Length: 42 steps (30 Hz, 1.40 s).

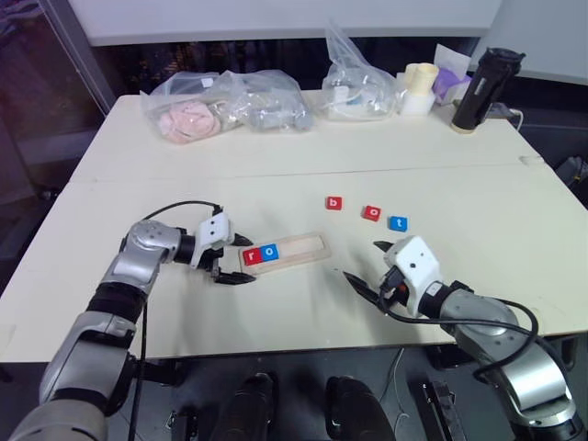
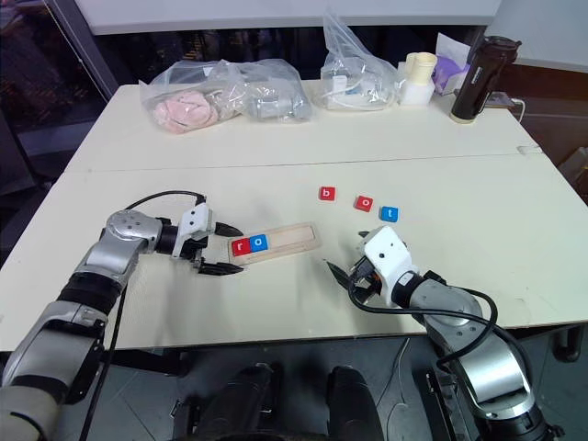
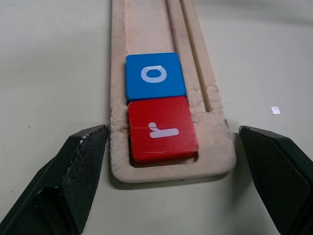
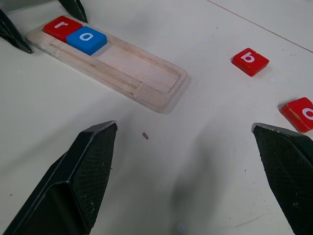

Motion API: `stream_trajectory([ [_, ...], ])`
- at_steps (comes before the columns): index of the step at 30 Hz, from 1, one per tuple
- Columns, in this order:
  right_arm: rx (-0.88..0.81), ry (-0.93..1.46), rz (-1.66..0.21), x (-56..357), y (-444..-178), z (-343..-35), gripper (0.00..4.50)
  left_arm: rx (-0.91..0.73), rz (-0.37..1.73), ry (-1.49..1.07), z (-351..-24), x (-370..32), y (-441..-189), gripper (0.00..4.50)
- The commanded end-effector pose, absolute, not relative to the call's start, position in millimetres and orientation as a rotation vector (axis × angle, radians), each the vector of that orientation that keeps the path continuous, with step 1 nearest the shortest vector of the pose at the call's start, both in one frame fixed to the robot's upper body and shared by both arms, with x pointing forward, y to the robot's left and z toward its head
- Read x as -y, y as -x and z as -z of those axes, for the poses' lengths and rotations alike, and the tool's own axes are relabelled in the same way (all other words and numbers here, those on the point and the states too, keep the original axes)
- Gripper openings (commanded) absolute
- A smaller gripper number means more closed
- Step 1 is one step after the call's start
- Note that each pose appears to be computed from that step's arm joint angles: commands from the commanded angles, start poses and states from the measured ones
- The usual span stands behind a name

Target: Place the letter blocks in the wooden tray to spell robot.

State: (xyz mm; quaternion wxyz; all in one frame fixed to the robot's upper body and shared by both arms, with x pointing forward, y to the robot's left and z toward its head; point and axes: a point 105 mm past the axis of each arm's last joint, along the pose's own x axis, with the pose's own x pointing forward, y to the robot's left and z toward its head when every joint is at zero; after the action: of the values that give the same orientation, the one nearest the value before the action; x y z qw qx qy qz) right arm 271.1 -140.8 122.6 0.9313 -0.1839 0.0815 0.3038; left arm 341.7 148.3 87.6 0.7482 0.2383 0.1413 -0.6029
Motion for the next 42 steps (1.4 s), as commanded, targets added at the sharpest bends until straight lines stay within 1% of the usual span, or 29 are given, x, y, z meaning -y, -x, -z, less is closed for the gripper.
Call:
stream_trajectory([
  [1,-0.115,0.387,-0.634,134.5,-270.2,-133.1,4.50,-0.329,1.294,-0.537,-81.2,-152.1,-338.1,4.44],
  [9,-0.114,0.390,-0.630,134.7,-271.5,-133.0,4.50,-0.345,1.215,-0.519,-76.3,-156.9,-340.7,4.44],
  [17,-0.110,0.395,-0.631,134.2,-272.8,-134.0,4.50,-0.351,1.201,-0.526,-71.3,-156.3,-339.9,4.44],
  [18,-0.109,0.396,-0.631,134.2,-272.8,-134.1,4.50,-0.350,1.200,-0.526,-71.3,-155.8,-339.9,4.06],
  [19,-0.109,0.396,-0.630,134.3,-272.5,-134.1,4.50,-0.349,1.202,-0.525,-71.2,-154.9,-339.4,3.90],
  [21,-0.110,0.396,-0.630,134.4,-272.2,-134.1,4.50,-0.348,1.204,-0.524,-70.9,-153.7,-338.3,3.18],
  [22,-0.111,0.396,-0.630,134.5,-272.1,-134.0,4.50,-0.348,1.206,-0.522,-70.8,-153.1,-337.7,3.13],
  [26,-0.112,0.399,-0.631,134.5,-272.6,-134.4,4.50,-0.351,1.217,-0.513,-70.3,-151.2,-335.6,3.13],
  [42,-0.110,0.427,-0.589,150.2,-275.0,-140.9,4.50,-0.303,1.399,-0.533,-74.1,-108.6,-316.1,3.13],
])
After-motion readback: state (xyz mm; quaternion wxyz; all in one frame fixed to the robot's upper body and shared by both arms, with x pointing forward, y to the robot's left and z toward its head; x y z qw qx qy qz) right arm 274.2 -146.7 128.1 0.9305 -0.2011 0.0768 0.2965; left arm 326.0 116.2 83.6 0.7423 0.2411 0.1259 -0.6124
